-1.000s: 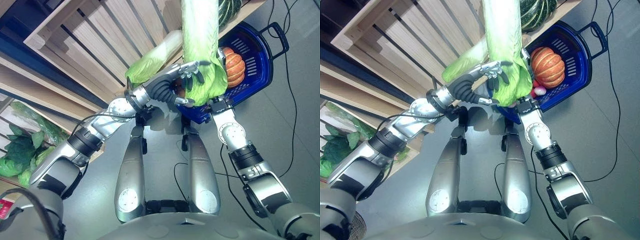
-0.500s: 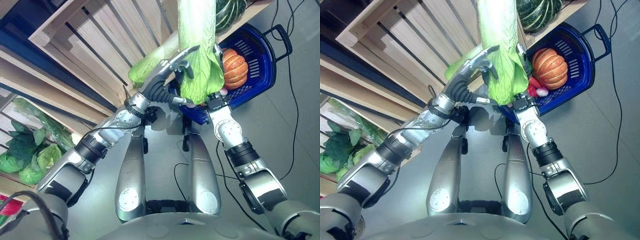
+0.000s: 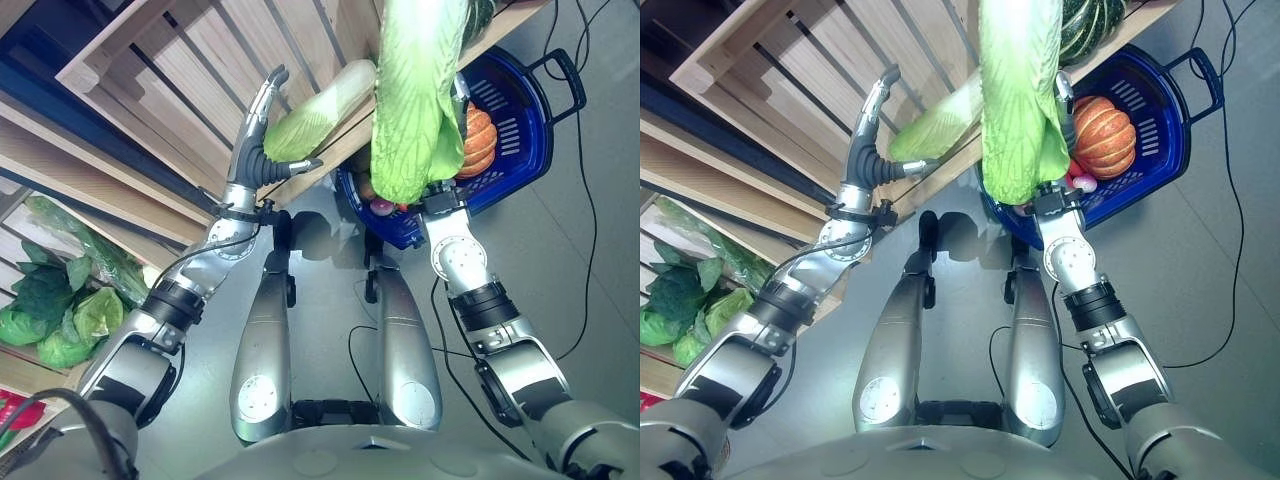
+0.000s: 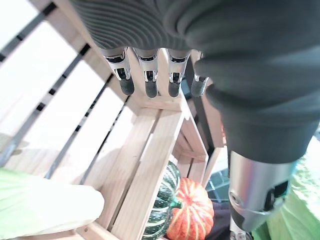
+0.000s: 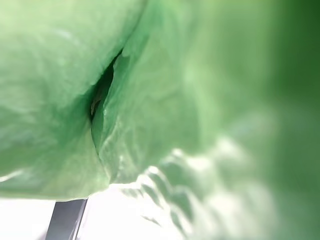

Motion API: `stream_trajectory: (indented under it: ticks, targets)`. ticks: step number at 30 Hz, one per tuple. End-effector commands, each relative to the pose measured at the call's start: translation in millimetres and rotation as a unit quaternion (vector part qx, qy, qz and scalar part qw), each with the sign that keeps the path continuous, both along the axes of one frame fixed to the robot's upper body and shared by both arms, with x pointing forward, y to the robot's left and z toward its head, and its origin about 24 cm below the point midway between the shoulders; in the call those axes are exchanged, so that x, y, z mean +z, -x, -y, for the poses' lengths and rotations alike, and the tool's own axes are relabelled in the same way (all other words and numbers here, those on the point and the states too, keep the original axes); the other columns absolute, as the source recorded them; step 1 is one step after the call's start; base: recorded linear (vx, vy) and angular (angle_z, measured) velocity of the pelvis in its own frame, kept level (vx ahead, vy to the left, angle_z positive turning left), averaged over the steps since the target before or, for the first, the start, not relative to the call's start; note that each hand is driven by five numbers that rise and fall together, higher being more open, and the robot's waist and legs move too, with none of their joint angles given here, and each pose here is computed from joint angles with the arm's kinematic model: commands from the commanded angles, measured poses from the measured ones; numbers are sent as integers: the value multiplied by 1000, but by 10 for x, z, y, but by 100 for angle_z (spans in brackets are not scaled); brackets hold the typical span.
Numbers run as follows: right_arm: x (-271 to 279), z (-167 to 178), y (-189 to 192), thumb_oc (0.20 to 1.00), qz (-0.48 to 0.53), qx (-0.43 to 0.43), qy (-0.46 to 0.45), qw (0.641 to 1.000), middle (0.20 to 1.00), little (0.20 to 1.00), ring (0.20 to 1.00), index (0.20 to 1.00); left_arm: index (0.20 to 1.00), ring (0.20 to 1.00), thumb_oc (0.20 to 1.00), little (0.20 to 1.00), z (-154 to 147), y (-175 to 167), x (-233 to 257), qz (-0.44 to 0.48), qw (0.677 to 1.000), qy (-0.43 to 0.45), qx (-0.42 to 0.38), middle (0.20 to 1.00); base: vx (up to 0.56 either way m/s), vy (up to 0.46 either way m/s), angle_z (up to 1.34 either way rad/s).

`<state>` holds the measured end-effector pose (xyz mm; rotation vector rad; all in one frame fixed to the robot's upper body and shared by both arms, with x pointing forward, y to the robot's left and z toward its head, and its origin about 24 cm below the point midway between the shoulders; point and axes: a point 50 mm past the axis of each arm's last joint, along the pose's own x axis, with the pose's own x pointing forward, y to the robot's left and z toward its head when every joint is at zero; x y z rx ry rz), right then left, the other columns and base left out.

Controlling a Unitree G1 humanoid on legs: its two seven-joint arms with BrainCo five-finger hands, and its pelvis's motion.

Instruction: Pick up fruits and vegetables into the basket

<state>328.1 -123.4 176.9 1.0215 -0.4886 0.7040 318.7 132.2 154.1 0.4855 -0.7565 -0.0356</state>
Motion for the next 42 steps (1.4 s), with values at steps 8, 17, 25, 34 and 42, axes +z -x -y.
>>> stream_trajectory:
  ticks: [8,17,25,34,42]
  targets:
    - [382,265,121,200,101,-62,-65,991,200,200,200,200,1000,1000,1000,1000,-215,-30,16,8,996,74,53,1000,0,0,0]
    - [258,612,67,200,64,-138,-84,985,200,200,200,200,1000,1000,1000,1000,-319,-53,-94,1,996,34,77,1000,0,2,0]
    - [-19,982,19,200,5,-215,-115,970,200,200,200,200,1000,1000,1000,1000,-396,-72,-250,-25,995,17,97,1000,0,11,-3]
    - [-389,1233,-74,200,-94,-261,-135,951,200,200,200,200,1000,1000,1000,1000,-432,-100,-270,-22,993,35,108,1000,-1,2,-1]
    - [-727,1358,-179,200,-199,-294,-119,927,200,200,200,200,1000,1000,1000,1000,-352,-139,-243,-17,994,39,96,1000,1,-6,-5]
